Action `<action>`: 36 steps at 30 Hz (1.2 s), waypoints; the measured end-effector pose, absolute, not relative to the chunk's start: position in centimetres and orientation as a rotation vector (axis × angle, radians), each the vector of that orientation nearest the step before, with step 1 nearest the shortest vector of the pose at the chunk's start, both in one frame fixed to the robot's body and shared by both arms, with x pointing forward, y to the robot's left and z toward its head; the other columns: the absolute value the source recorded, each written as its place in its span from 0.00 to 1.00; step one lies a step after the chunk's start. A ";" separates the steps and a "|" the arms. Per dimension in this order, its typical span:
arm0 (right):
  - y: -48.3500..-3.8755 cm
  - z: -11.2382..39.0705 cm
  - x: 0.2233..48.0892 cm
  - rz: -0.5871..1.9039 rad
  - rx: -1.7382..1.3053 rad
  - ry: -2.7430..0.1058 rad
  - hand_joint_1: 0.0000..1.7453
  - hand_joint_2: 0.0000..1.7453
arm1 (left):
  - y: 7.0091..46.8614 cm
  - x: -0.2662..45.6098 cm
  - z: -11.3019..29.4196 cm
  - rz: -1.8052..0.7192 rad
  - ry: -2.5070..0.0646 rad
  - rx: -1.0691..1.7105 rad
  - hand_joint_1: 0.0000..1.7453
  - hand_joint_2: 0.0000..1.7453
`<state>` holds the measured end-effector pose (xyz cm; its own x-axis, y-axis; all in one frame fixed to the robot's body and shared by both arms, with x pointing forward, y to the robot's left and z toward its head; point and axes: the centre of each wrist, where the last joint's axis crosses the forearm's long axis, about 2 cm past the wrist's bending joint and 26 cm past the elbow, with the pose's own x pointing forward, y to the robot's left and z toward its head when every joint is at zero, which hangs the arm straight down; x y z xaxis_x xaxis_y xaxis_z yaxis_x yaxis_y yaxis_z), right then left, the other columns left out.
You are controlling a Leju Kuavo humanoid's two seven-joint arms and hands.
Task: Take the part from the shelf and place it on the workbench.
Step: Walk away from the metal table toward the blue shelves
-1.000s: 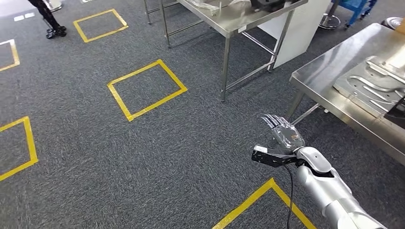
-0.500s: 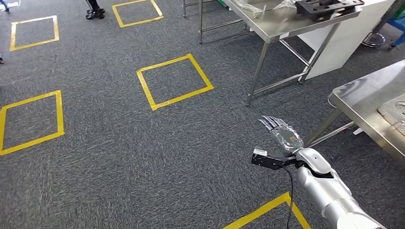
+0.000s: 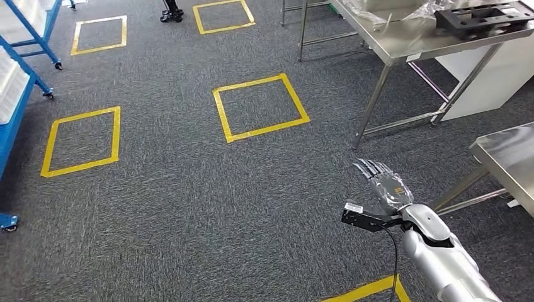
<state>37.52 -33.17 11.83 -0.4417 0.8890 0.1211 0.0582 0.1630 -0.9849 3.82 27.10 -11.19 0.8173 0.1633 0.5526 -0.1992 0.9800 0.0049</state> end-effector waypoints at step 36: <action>-31.7 11.7 37.9 1.431 -0.833 -1.681 0.00 0.00 | 27.7 3.1 -11.3 0.237 -0.583 0.105 0.00 0.00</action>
